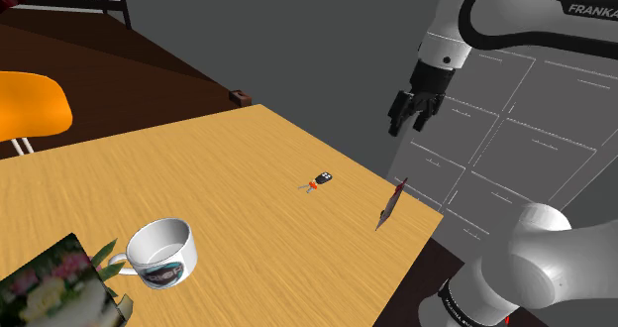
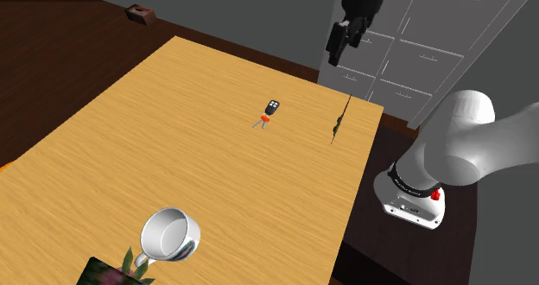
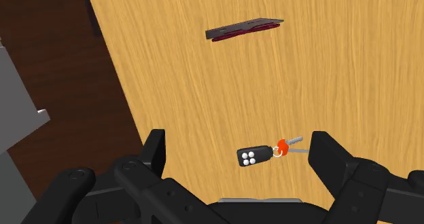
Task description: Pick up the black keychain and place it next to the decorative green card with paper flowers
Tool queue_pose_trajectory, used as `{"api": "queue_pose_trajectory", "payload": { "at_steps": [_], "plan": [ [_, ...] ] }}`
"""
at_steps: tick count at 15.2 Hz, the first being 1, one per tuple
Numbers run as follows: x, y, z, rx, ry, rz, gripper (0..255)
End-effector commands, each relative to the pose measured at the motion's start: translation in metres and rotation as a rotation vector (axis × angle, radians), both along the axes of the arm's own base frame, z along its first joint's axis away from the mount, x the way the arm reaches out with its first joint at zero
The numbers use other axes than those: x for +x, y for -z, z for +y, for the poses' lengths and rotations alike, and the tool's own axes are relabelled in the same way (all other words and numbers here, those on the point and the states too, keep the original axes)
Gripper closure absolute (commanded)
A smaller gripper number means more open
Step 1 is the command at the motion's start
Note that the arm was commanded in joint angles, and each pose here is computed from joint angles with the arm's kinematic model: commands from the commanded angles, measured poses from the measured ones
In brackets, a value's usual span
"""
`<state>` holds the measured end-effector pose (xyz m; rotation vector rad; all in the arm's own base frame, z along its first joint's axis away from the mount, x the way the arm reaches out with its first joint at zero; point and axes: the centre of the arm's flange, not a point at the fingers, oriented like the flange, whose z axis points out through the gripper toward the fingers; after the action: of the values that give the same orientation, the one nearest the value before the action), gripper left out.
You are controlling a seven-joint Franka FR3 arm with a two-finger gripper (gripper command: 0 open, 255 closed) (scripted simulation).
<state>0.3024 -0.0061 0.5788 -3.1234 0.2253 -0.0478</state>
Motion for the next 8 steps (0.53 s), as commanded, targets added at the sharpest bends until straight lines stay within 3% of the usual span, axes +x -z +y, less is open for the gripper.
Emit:
{"api": "queue_pose_trajectory", "payload": {
  "at_steps": [1, 8],
  "plan": [
    [0.0, 0.0, 0.0, 0.0, 0.0, 0.0, 0],
    [0.063, 0.067, 0.022, -0.002, 0.11, 0.019, 0]
  ]
}}
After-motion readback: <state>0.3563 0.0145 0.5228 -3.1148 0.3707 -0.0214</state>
